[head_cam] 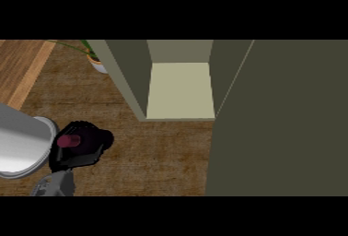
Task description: Pick up the wine, place it into the cabinet and close the cabinet
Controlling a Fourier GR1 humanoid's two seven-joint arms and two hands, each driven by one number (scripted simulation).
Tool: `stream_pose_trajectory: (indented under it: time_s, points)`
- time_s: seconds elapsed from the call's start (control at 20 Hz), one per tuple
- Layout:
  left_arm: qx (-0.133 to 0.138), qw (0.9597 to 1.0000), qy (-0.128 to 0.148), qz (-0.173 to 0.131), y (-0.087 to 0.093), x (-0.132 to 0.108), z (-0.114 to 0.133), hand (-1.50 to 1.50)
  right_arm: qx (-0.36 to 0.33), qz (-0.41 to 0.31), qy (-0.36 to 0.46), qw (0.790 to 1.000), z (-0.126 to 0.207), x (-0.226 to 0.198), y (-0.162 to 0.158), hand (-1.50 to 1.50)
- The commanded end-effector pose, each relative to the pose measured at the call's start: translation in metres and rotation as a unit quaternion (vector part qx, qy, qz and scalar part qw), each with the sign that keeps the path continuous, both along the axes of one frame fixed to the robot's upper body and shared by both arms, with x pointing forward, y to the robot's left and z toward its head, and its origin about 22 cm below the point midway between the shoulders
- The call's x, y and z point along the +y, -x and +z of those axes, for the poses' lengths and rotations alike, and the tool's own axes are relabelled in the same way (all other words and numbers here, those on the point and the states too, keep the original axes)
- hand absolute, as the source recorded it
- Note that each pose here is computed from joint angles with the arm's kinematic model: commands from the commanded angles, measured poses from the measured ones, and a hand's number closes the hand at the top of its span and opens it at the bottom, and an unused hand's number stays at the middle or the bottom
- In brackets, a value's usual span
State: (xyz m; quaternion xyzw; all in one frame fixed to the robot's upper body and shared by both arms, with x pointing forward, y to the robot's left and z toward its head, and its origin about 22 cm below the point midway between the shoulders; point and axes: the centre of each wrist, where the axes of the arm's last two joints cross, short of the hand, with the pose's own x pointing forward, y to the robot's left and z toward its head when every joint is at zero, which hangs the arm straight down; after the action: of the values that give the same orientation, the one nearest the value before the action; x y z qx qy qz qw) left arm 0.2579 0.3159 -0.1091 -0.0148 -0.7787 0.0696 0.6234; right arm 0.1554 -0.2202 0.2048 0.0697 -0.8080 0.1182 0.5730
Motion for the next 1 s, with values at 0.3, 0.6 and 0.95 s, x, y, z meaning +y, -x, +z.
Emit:
stream_pose_trajectory:
  time_s: [0.3, 0.6, 0.95]
  points:
    - [-0.039, 0.998, -0.046, -0.02, 0.033, 0.004, 0.024, 1.5, -0.016, 0.023, -0.016, 0.999, 0.012, -0.011, 0.014, -1.5]
    - [-0.077, 0.9963, -0.001, -0.039, 0.025, -0.008, 0.067, 1.5, -0.012, 0.026, -0.022, 0.999, 0.013, -0.001, 0.021, -1.5]
    - [-0.075, 0.9926, 0.018, -0.094, 0.035, -0.057, 0.108, 1.5, -0.005, 0.026, -0.018, 0.999, 0.01, -0.002, 0.029, -1.5]
